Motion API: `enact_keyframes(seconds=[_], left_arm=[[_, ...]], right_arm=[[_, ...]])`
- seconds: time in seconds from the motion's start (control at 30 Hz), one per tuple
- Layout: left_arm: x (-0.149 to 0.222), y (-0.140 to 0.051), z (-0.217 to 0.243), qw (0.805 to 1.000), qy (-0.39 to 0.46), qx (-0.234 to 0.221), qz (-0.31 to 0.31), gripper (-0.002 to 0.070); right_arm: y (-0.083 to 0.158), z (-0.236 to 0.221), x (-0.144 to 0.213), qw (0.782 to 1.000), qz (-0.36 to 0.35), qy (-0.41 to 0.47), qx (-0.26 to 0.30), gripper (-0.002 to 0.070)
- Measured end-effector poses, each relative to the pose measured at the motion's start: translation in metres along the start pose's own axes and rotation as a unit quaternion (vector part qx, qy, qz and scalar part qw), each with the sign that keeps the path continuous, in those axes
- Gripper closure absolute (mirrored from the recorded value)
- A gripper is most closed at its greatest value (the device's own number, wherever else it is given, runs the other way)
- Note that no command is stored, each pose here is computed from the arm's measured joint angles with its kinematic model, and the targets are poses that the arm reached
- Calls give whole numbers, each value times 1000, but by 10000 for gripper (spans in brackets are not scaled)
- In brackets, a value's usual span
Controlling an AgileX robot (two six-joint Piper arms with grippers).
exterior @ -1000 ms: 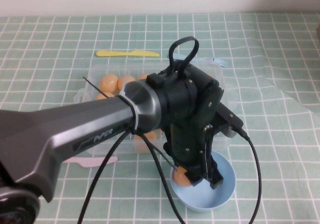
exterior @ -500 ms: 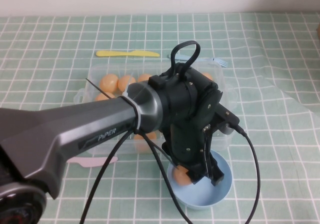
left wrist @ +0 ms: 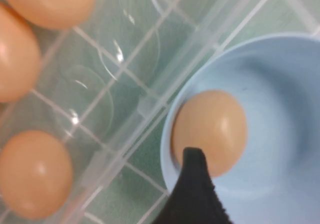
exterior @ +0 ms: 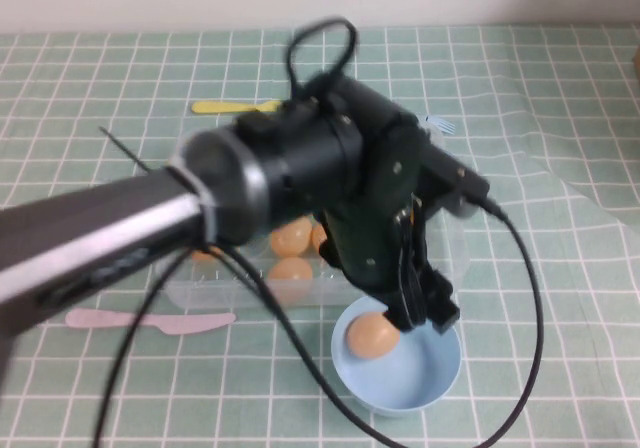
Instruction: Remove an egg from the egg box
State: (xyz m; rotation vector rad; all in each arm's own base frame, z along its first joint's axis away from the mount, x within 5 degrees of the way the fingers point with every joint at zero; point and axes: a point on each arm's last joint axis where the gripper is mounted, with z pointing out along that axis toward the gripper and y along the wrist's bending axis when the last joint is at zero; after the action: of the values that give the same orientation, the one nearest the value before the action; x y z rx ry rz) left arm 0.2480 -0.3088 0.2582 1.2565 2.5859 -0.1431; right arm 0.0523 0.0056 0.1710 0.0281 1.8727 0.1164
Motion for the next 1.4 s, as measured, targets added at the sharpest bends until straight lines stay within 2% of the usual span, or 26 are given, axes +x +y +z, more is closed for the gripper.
enact_keyframes(seconds=[0.1,0.27,0.37,0.6,0.77,0.87,0.97,1.13,1.4], left_arm=[[4,1,-40,999,-48,0,-1,270],[21,5,-102,991,-130,-14,3,578],[42,7,-129,981,-191,-30,12,645],[110,7,-144,948,-316,-38,21,676],[165,5,-148,914,-405,-34,21,676],[192,4,-138,905,-424,-28,13,677],[210,4,-127,908,-419,-26,10,677],[221,4,-116,911,-410,-34,19,677],[214,3,-123,884,-465,-30,24,677]], right_arm=[[0,0,0,1000,0,0,0,694],[0,0,0,1000,0,0,0,694],[0,0,0,1000,0,0,0,694],[0,0,0,1000,0,0,0,694],[0,0,0,1000,0,0,0,694],[0,0,0,1000,0,0,0,694],[0,0,0,1000,0,0,0,694],[0,0,0,1000,0,0,0,694],[0,0,0,1000,0,0,0,694]])
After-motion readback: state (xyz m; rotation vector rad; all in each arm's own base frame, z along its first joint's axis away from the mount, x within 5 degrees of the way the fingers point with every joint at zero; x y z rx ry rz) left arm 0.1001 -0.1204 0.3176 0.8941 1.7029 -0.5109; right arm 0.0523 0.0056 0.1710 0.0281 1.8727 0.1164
